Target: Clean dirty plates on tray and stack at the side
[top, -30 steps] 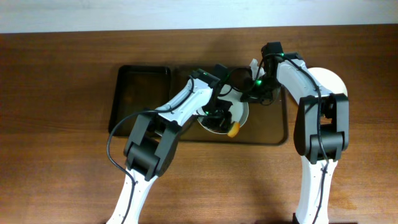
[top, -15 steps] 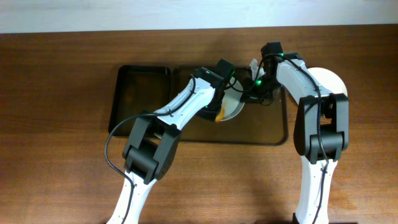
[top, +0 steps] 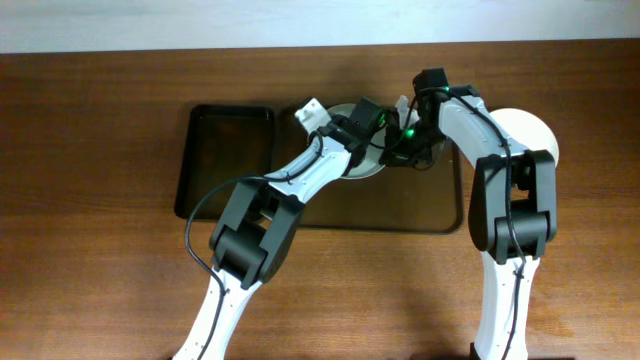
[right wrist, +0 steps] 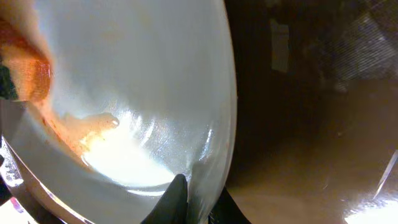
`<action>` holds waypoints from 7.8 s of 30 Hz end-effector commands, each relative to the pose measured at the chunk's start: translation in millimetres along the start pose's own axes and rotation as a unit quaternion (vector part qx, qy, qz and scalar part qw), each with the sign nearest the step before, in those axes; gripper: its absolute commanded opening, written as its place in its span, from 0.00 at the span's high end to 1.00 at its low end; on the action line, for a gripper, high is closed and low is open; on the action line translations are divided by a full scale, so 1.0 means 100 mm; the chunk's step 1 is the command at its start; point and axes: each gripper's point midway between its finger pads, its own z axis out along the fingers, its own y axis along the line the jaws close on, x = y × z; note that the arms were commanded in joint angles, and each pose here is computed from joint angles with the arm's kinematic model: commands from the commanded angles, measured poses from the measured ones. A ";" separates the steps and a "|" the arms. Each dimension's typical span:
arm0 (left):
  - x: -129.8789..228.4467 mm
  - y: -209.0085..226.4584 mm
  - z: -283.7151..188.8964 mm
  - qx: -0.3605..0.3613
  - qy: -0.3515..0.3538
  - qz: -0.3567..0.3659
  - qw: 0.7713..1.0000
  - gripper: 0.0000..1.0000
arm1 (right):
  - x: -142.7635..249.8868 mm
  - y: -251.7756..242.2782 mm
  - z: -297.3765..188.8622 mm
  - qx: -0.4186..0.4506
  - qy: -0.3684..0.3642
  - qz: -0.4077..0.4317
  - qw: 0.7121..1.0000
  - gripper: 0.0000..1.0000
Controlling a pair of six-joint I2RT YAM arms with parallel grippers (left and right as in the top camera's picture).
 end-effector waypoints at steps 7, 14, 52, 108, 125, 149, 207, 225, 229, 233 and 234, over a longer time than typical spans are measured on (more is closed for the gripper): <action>1.00 0.52 -0.02 -0.053 0.283 0.037 0.957 1.00 | 0.11 -0.29 0.11 0.046 0.020 0.007 0.999 0.88; 1.12 0.73 -0.41 -0.091 0.504 -0.061 0.857 1.00 | 0.08 -0.22 0.11 0.023 0.016 0.005 1.000 0.87; 0.88 -0.13 -0.38 0.238 0.428 0.217 0.845 1.00 | 0.10 -0.23 0.17 0.023 0.014 0.030 0.999 0.96; -0.28 -0.40 -1.50 0.462 0.403 0.285 0.737 1.00 | 0.09 -0.21 0.17 0.018 0.013 0.030 0.999 0.95; -1.45 0.41 -0.98 0.202 0.264 0.327 0.884 1.00 | 0.05 0.01 -0.39 0.095 -0.043 0.014 0.994 0.96; -1.73 0.72 -0.68 0.170 0.268 0.279 0.906 1.00 | 0.76 1.54 -2.92 0.648 -0.483 -0.133 0.574 0.96; -1.19 1.62 0.16 0.035 0.352 0.334 0.874 0.00 | 0.21 -0.89 -2.46 0.126 -0.217 0.158 0.955 0.02; -2.18 1.25 -0.91 0.096 0.238 0.316 0.913 0.00 | 1.95 0.32 -4.00 0.155 -0.373 0.021 0.915 0.02; -2.18 1.25 -0.91 0.096 0.238 0.316 0.913 0.00 | 1.97 0.31 -3.98 0.156 -0.366 0.020 0.917 0.02; -2.18 1.25 -0.91 0.096 0.238 0.316 0.913 0.00 | 1.87 0.44 -3.93 0.177 -0.363 -0.119 0.907 0.02; -2.18 1.25 -0.91 0.096 0.238 0.316 0.913 0.00 | 1.83 0.49 -3.91 0.184 -0.376 -0.140 0.897 0.02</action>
